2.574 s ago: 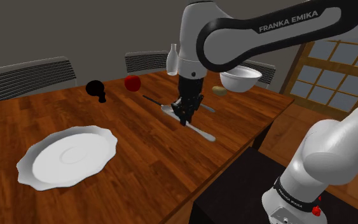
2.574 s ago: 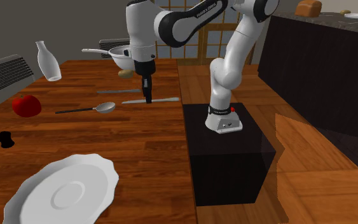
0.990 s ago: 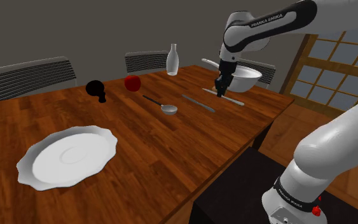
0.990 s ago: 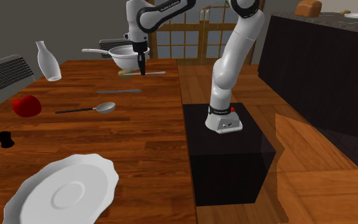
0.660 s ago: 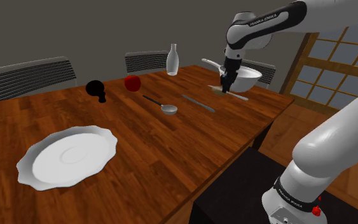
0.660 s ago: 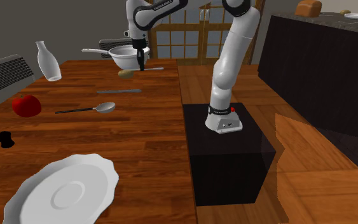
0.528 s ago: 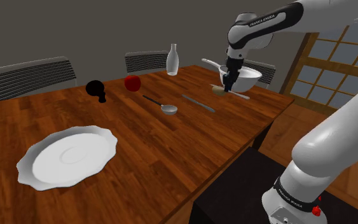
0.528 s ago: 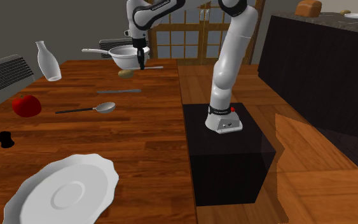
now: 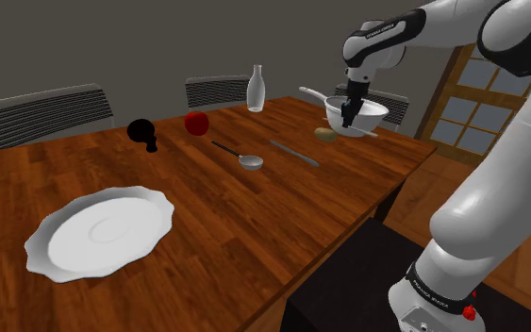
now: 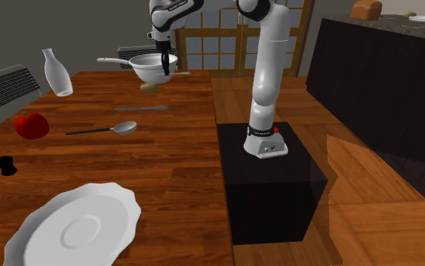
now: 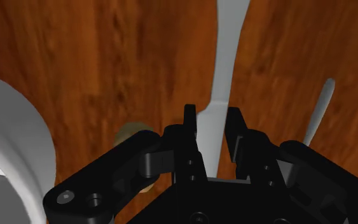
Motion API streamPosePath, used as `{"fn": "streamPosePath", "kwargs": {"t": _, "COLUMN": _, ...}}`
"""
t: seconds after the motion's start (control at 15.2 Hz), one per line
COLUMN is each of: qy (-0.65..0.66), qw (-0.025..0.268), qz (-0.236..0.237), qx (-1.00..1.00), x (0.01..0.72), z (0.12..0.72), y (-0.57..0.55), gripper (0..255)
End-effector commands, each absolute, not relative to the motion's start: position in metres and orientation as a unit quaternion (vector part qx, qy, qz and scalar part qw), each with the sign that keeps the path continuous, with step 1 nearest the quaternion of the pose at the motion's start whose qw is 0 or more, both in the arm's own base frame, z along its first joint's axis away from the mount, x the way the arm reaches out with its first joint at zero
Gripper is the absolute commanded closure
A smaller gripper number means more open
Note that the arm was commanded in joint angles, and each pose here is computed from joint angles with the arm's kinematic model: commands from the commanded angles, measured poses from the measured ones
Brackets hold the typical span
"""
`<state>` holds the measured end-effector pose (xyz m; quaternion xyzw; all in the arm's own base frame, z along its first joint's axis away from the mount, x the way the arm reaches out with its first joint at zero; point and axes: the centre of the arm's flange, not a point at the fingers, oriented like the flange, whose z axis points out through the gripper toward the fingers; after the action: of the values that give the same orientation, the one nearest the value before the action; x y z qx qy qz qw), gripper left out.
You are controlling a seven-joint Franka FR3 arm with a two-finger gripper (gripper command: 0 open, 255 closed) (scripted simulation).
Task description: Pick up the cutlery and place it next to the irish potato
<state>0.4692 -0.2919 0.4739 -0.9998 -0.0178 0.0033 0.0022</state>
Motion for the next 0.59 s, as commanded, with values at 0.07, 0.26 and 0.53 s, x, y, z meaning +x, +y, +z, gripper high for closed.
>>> {"fn": "streamPosePath", "kwargs": {"t": 0.07, "qy": -0.019, "qw": 0.002, "qz": 0.003, "qx": -1.0, "x": 0.476, "z": 0.472, "y": -0.33, "gripper": 255}}
{"fn": "streamPosePath", "kwargs": {"t": 0.26, "qy": -0.019, "qw": 0.002, "qz": 0.003, "qx": -1.0, "x": 0.479, "z": 0.462, "y": -0.345, "gripper": 255}}
{"fn": "streamPosePath", "kwargs": {"t": 0.53, "qy": -0.019, "qw": 0.002, "qz": 0.003, "qx": -1.0, "x": 0.479, "z": 0.441, "y": -0.345, "gripper": 255}}
